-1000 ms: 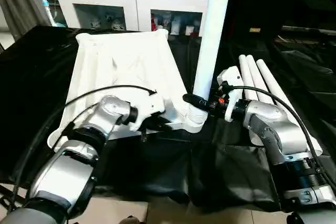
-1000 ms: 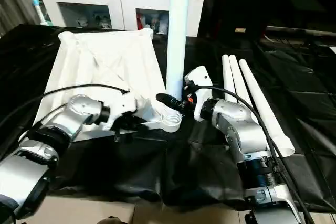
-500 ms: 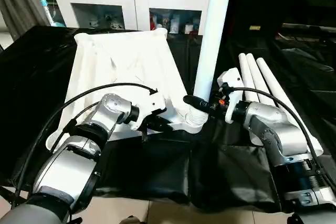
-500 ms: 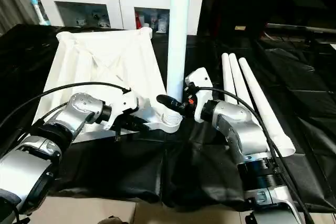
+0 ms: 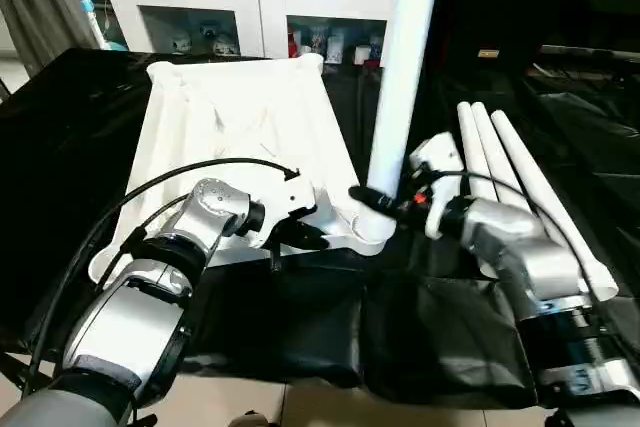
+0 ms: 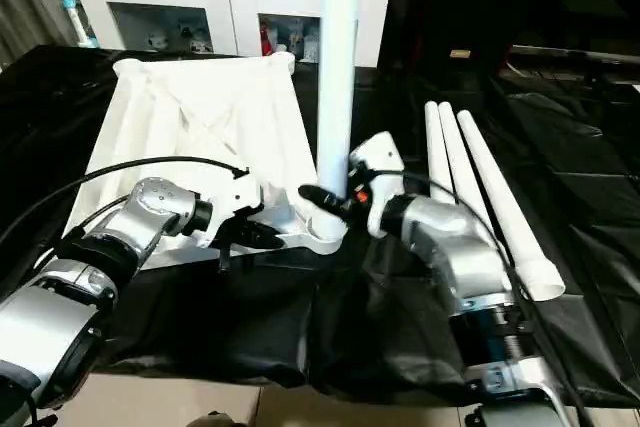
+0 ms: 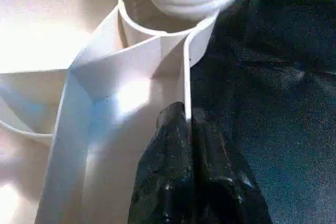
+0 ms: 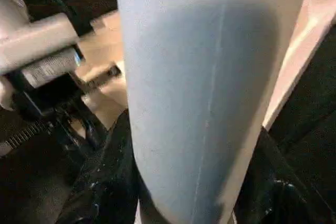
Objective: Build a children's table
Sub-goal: Insert table leg to table base
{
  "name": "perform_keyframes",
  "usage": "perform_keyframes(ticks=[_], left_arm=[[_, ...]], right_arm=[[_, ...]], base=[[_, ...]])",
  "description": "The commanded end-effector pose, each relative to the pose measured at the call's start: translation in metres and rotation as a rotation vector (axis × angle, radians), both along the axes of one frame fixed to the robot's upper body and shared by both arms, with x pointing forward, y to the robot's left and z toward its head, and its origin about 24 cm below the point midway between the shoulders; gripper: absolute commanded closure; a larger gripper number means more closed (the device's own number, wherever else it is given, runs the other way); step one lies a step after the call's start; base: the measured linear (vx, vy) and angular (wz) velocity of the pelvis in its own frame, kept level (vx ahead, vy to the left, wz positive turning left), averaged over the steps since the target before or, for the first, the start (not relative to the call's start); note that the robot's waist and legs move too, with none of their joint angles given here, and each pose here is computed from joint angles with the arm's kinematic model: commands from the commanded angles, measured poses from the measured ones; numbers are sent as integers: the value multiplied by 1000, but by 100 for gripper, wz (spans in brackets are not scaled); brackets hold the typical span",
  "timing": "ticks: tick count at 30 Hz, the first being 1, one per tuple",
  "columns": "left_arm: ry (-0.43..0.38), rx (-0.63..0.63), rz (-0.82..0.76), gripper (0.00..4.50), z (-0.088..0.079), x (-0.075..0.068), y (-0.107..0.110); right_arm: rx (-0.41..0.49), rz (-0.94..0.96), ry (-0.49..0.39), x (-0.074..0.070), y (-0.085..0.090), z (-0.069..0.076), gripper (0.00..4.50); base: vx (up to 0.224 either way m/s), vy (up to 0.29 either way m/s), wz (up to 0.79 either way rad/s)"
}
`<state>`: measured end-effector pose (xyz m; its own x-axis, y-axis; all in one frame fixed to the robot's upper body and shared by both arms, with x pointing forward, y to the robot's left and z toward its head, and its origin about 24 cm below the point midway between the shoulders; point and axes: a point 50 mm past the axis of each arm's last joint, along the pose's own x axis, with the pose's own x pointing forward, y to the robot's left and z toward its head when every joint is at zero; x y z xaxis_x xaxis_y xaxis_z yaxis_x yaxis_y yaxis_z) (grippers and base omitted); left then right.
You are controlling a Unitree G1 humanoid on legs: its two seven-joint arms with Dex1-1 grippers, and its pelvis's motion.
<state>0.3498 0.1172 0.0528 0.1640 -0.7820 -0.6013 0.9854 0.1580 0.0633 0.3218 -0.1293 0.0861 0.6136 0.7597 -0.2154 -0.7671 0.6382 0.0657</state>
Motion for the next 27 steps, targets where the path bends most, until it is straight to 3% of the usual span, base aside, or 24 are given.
perform_keyframes(ticks=[1,9,17,27], left_arm=[[31,59,21,450,-13,-5,1],[67,42,-26,450,-19,-15,0],[73,25,-79,450,-15,-21,-1],[65,22,-99,450,-11,-26,0]], right_arm=[[-17,-7,4,3,0,2,265],[-15,-11,8,5,1,1,265],[2,5,7,8,5,5,265],[-6,60,43,4,4,-1,265]], base=[[0,0,0],[0,0,0],[0,0,0],[0,0,0]])
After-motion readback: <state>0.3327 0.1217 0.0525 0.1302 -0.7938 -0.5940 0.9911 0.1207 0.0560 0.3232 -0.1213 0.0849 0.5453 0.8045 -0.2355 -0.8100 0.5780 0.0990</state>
